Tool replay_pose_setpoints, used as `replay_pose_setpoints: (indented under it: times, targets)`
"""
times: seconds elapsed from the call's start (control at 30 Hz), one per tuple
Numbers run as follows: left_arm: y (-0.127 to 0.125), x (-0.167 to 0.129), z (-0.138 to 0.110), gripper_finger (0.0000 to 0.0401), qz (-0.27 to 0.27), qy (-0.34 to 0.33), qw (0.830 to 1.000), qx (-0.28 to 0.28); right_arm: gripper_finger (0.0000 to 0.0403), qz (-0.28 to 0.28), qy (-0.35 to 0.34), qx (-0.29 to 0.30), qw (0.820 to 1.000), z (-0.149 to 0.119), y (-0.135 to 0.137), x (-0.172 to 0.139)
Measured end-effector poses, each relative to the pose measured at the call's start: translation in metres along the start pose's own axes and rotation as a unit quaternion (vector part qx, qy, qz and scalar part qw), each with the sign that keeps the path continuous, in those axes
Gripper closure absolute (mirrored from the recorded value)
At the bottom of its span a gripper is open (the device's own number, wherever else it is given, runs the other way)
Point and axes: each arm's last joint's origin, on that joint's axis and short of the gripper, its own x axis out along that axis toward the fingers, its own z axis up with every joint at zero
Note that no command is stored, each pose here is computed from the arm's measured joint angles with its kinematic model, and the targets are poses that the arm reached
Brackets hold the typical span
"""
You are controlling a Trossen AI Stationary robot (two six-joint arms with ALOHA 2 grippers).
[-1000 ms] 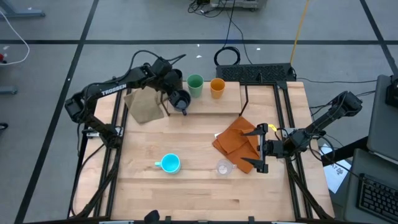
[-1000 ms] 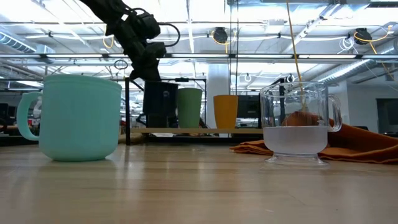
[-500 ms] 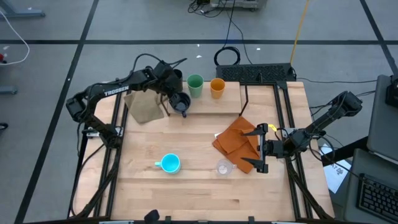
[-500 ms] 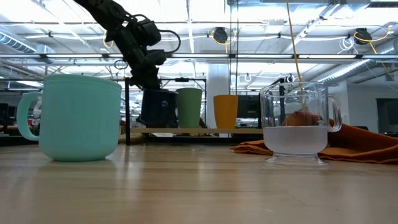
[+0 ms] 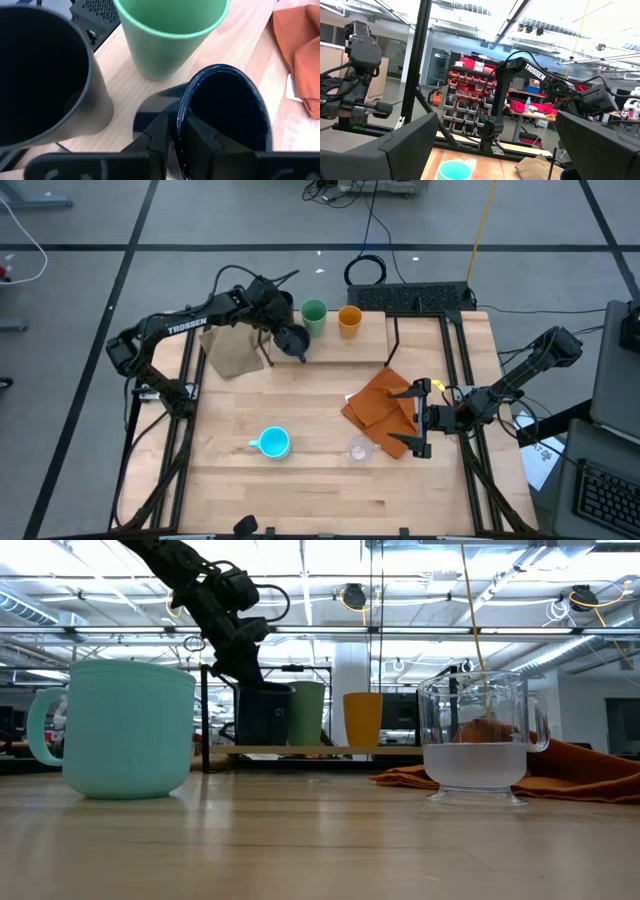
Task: Stack small to large cups/mugs on shelf
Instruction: Put the dark blue mug on the shelf, then put the light blue mug on the shelf
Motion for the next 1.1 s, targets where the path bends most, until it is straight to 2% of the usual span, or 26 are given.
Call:
replay_pose_setpoints:
  times: [0.4,0.77,1.1]
  targets:
    - [-0.0002,0.0,-0.0006,0.0368,-0.004,0.003,1.0,0.002,0.0009,0.0,0.0,0.0,1.0,0.0,0.0,0.0]
    - [0.0009,-0.0008,-0.0025,0.0327,-0.003,0.013,1.0,-0.003,0.0009,0.0,0.0,0.0,1.0,0.0,0.0,0.0]
    - [0.0049,-0.0017,-0.0019,0.0323,0.001,0.009,1.0,-0.006,0.0009,0.001,0.003,0.001,1.0,-0.0006,0.0002,0.0]
